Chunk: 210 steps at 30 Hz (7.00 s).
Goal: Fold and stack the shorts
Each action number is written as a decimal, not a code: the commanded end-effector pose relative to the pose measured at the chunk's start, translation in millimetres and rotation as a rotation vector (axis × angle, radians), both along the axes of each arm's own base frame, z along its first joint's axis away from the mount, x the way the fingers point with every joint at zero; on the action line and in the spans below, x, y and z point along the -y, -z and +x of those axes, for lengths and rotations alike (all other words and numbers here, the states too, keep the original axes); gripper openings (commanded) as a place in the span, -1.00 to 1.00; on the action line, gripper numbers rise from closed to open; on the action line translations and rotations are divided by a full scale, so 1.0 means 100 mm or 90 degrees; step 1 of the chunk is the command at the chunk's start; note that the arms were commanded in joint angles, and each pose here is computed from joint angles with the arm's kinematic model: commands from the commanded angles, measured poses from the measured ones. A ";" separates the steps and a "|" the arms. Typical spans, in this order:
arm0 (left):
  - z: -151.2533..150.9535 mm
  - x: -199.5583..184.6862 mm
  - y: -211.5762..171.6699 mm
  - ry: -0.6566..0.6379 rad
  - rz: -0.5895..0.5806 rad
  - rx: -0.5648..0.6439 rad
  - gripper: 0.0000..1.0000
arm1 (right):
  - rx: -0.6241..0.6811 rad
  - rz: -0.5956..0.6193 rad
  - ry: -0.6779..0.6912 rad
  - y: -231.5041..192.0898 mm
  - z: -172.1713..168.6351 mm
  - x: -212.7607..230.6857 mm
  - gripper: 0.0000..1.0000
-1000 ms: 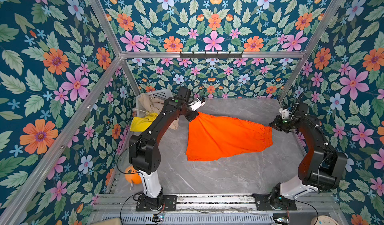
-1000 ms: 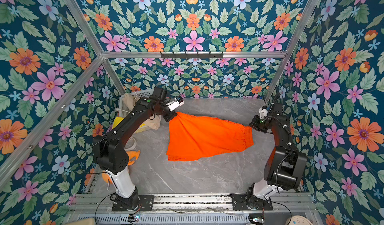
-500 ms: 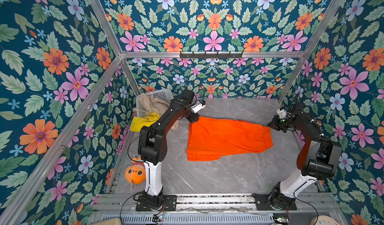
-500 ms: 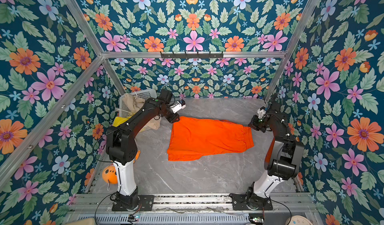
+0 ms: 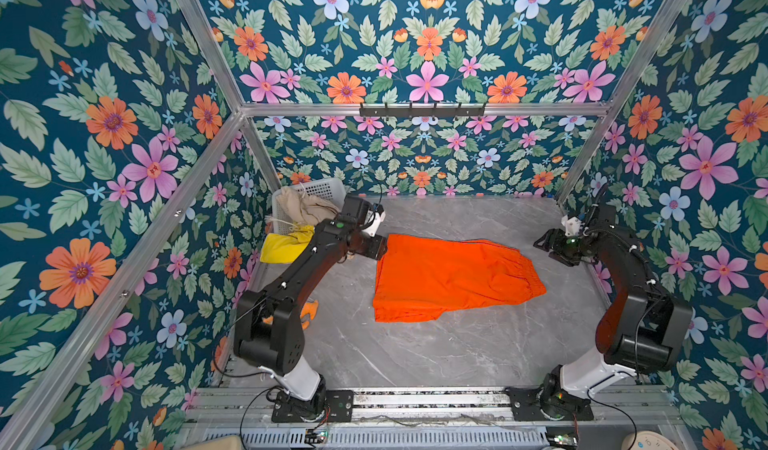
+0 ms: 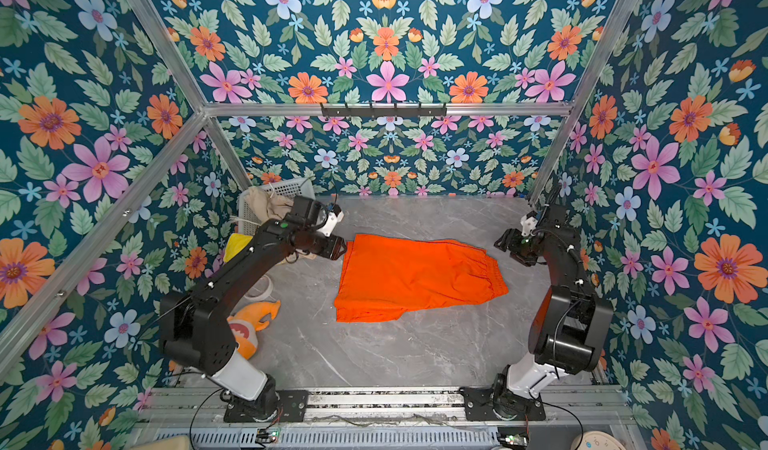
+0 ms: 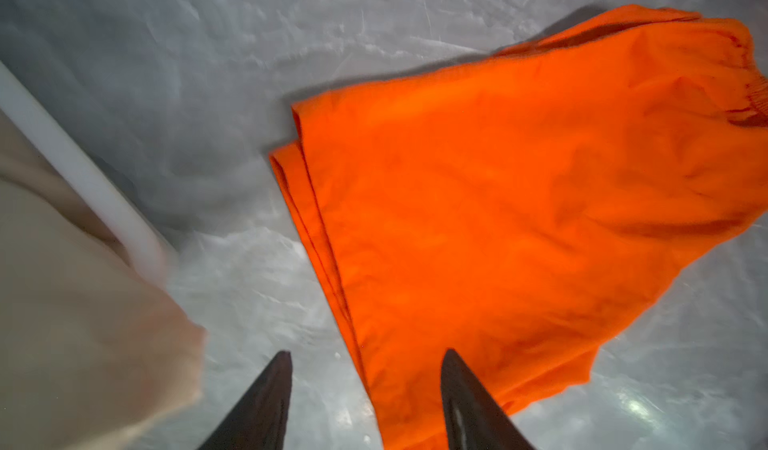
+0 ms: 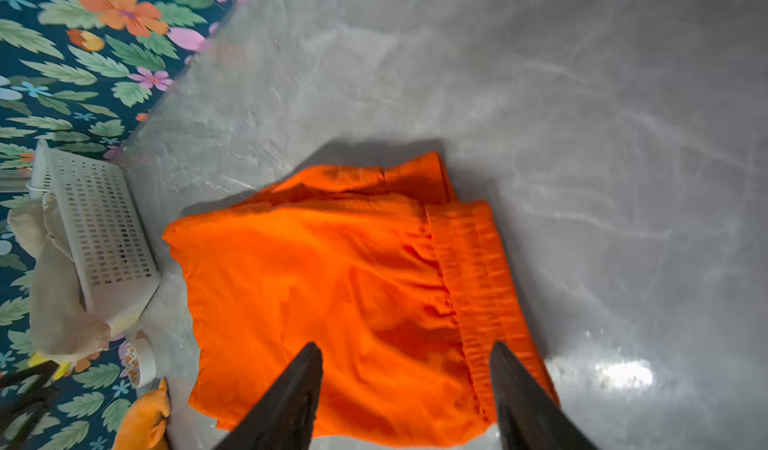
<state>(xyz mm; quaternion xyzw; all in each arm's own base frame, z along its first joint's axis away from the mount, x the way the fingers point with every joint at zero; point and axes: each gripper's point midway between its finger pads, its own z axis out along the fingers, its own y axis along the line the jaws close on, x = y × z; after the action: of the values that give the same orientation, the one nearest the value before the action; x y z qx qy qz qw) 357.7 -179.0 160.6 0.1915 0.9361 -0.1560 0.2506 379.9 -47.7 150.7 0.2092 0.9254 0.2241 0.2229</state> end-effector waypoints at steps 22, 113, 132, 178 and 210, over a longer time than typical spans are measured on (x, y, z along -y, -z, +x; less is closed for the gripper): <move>-0.80 -0.19 1.01 -0.306 -0.181 -0.198 0.07 | -0.269 0.028 0.132 0.88 -0.77 -0.01 0.33; -1.18 0.25 1.54 -0.228 -0.107 -0.252 0.02 | -0.128 0.105 -0.022 0.92 -0.22 -1.15 0.29; -1.16 -0.15 1.51 -0.258 -0.062 -0.237 0.08 | -0.147 0.269 0.226 0.86 -0.78 -0.25 0.58; -0.84 3.14 -0.07 0.461 -0.147 0.380 0.57 | -0.048 0.203 0.169 0.20 -0.89 -1.23 -0.38; -0.94 3.56 0.41 0.488 -0.212 0.321 -0.58 | -0.069 0.232 0.153 0.10 -0.83 -1.23 0.16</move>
<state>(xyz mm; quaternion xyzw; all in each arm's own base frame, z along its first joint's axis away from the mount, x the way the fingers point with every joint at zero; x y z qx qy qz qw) 257.0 -535.9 114.8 0.5223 0.6667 -0.3418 0.4074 297.2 77.9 140.5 0.3631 0.8508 0.3415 0.1661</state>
